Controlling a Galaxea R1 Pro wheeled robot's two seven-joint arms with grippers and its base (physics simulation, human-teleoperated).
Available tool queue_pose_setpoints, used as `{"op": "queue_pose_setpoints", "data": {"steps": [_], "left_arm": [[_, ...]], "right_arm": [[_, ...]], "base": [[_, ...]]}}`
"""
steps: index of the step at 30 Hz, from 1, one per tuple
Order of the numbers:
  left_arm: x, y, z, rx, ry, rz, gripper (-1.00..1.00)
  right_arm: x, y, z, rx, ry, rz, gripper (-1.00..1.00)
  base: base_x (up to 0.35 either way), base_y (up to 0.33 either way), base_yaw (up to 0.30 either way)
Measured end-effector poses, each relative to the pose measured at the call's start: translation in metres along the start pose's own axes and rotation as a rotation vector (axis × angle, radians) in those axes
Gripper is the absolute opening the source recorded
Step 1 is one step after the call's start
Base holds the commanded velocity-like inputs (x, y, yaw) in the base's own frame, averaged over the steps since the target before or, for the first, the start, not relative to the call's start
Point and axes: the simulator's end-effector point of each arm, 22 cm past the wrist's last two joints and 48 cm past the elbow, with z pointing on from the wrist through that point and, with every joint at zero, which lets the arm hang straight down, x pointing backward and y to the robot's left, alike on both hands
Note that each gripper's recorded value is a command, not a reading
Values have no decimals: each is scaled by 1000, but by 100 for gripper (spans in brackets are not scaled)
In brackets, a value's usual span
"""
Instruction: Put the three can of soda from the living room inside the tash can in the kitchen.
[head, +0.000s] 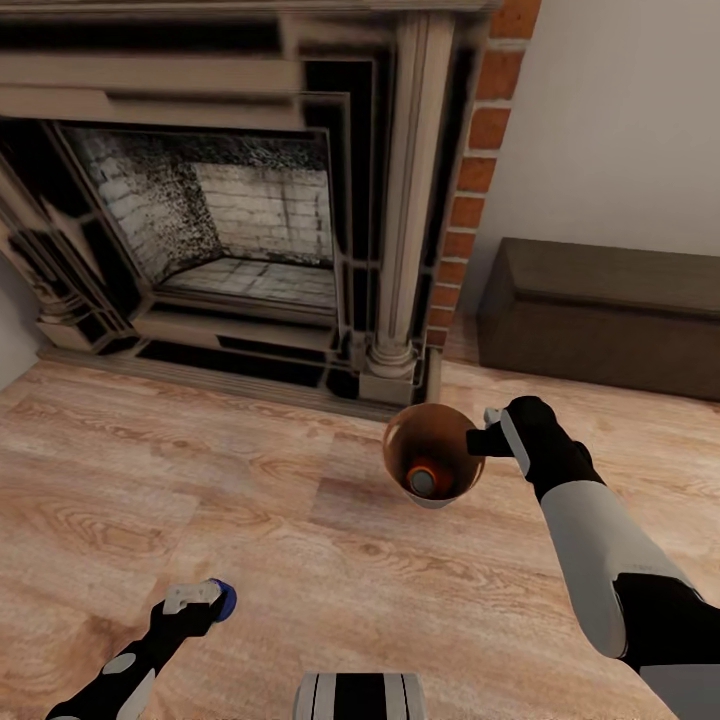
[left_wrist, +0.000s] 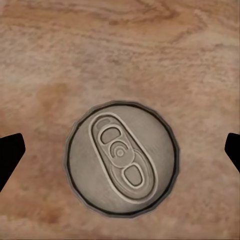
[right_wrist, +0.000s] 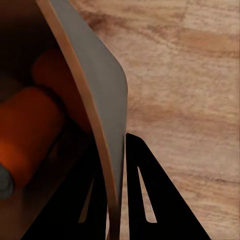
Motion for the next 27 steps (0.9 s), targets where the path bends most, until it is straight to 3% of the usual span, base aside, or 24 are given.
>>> {"op": "queue_pose_setpoints", "data": {"steps": [7,12,27], "left_arm": [[0,-1,0,4,0,-1,100],[11,-1,3,3,22,-2,100],[11,0,3,3,20,1,100]], "right_arm": [[0,1,0,-2,1,0,-100],[8,-2,13,4,22,0,-100],[8,1,13,0,22,-2,-100]], "base": [[0,0,0],[0,0,0],[41,12,0]]}}
